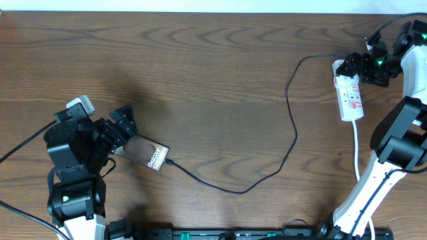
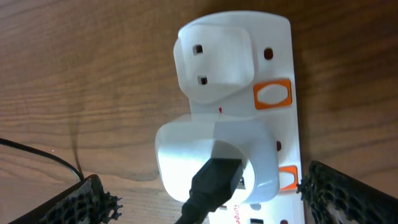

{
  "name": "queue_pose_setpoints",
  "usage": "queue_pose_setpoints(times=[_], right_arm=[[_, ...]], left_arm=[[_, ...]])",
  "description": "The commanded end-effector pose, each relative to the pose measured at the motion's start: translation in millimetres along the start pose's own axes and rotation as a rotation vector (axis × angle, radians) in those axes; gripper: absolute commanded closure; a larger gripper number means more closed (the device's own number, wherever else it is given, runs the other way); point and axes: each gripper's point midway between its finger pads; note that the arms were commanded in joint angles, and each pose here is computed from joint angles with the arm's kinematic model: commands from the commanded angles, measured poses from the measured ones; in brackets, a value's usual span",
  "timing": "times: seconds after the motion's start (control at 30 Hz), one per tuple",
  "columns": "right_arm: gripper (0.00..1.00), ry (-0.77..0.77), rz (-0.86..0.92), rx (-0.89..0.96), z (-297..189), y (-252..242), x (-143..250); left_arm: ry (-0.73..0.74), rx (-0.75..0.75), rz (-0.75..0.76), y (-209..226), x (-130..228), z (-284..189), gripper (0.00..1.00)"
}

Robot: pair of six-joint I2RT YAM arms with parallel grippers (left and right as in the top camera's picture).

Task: Plug charger to phone and switch on socket

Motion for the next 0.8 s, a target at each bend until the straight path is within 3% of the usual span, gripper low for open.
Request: queue_pose_setpoints(times=[0.0, 0.37, 0.77], right_arm=[[0.01, 0.035, 0.056, 0.007, 5.7, -3.4, 9.5], [0.01, 0.101, 0.06, -0.019, 32.2, 4.8, 31.7], [0.01, 0.096, 0.039, -0.038, 37.8, 15.0, 29.3]], left_arm=[[-0.014, 0.002, 0.023, -3.5, -5.0, -2.5, 0.13], [-0.005, -0.002, 0.02, -2.0, -3.7, -0.4, 0.13], [-0.003, -0.004, 0.019, -1.5, -3.4, 0.2, 0.13]])
Point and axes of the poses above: each gripper's point midway between its finger pads, its own z axis out along the fingers, its own y axis along the line the jaws close on, x = y × z, and after that the axes turned 3 degrees about -z, right-handed
